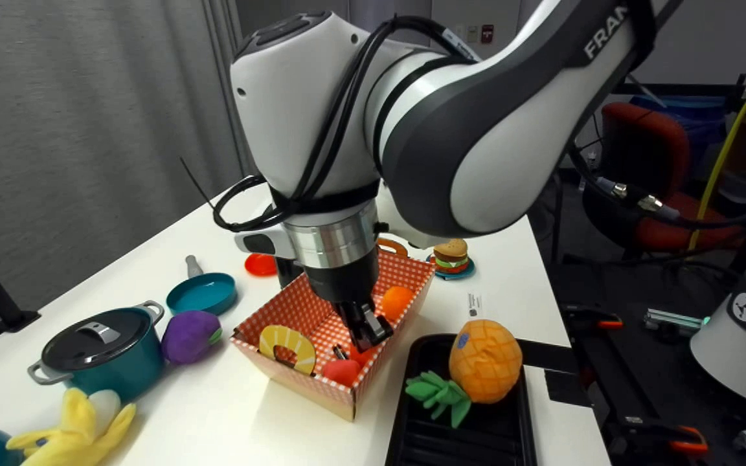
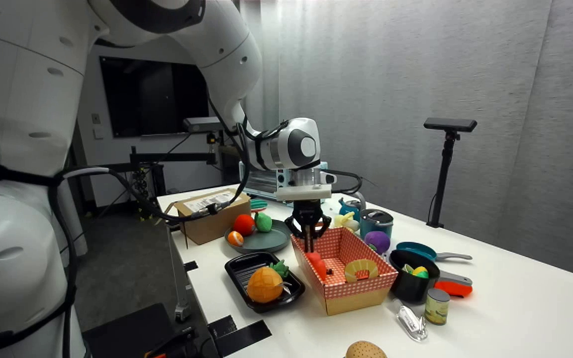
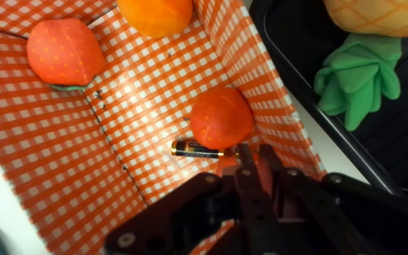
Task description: Place the pineapple plush toy on the oven tray then move the box to the left
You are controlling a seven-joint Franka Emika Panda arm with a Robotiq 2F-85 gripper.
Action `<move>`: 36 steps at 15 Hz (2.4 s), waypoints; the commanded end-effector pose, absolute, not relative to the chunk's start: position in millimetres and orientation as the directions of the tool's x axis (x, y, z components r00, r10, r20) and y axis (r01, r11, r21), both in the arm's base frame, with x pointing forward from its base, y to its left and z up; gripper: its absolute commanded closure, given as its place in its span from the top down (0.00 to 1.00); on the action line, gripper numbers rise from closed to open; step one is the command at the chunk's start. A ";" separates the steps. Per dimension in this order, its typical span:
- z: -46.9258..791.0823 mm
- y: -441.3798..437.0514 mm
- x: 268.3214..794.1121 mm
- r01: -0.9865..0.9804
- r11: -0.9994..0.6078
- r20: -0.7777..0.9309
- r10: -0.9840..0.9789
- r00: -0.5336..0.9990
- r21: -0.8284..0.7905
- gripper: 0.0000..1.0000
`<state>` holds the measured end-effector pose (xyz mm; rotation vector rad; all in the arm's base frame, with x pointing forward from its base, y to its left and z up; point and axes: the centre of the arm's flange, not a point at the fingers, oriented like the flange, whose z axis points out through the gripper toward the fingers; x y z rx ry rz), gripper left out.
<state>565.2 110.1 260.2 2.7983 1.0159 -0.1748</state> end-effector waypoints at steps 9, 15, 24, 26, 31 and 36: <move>268.1 142.5 596.3 0.686 -0.718 -0.097 0.679 0.728 0.120 0.00; 278.8 159.4 610.0 0.709 -0.694 -0.060 0.708 0.703 0.125 0.00; 257.0 150.4 626.8 0.719 -0.687 -0.043 0.719 0.694 0.108 0.00; 253.2 153.8 628.1 0.729 -0.675 -0.028 0.731 0.682 0.112 0.00; 250.9 166.5 627.9 0.754 -0.646 0.009 0.760 0.650 0.124 0.00; 252.3 181.1 626.4 0.772 -0.623 0.044 0.781 0.623 0.125 0.00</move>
